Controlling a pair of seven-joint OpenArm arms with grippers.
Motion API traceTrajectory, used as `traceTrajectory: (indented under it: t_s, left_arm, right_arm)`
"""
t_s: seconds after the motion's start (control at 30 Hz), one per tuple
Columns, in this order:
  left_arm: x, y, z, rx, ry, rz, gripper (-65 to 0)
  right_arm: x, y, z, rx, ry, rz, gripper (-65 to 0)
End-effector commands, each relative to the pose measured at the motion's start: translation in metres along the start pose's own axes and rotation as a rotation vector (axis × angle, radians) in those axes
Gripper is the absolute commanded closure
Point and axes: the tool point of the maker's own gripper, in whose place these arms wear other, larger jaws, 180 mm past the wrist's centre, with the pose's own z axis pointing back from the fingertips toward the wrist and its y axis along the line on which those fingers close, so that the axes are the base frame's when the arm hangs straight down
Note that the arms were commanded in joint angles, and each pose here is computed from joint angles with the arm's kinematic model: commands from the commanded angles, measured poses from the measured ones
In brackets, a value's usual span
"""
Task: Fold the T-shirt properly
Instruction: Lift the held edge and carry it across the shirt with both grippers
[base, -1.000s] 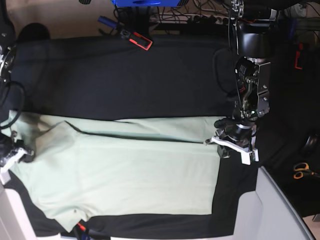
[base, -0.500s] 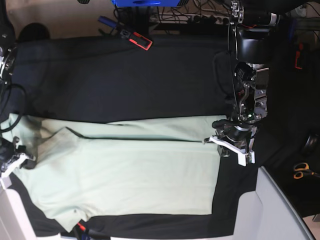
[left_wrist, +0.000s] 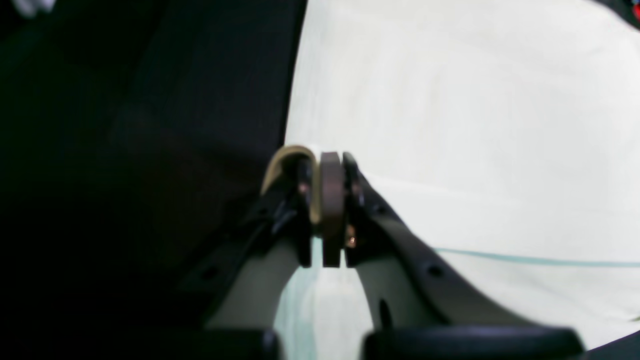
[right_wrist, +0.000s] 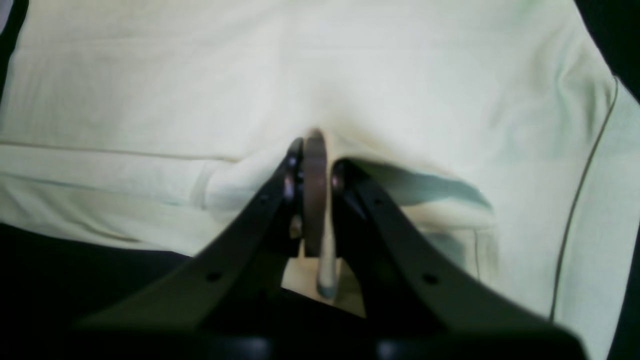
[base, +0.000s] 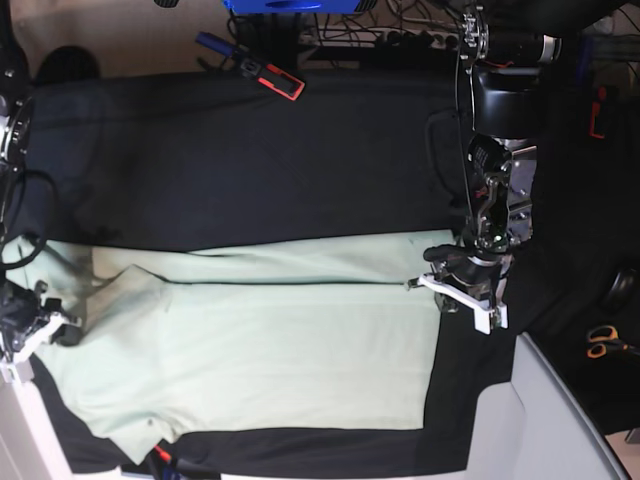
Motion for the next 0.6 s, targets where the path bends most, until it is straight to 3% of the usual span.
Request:
traceTrajectory:
  t_s: [0.0,0.57]
  left_arm:
    - [0.03,-0.002,-0.003,-0.008,-0.074,-0.004,0.0]
    - [0.04,-0.002,-0.015,-0.002,-0.066,0.011,0.0]
  right_arm:
    - [0.033,-0.004,0.008,0.0,-0.081,0.01,0.0]
    - [0.037,-0.003,0.008,0.0,-0.103,0.011,0.0]
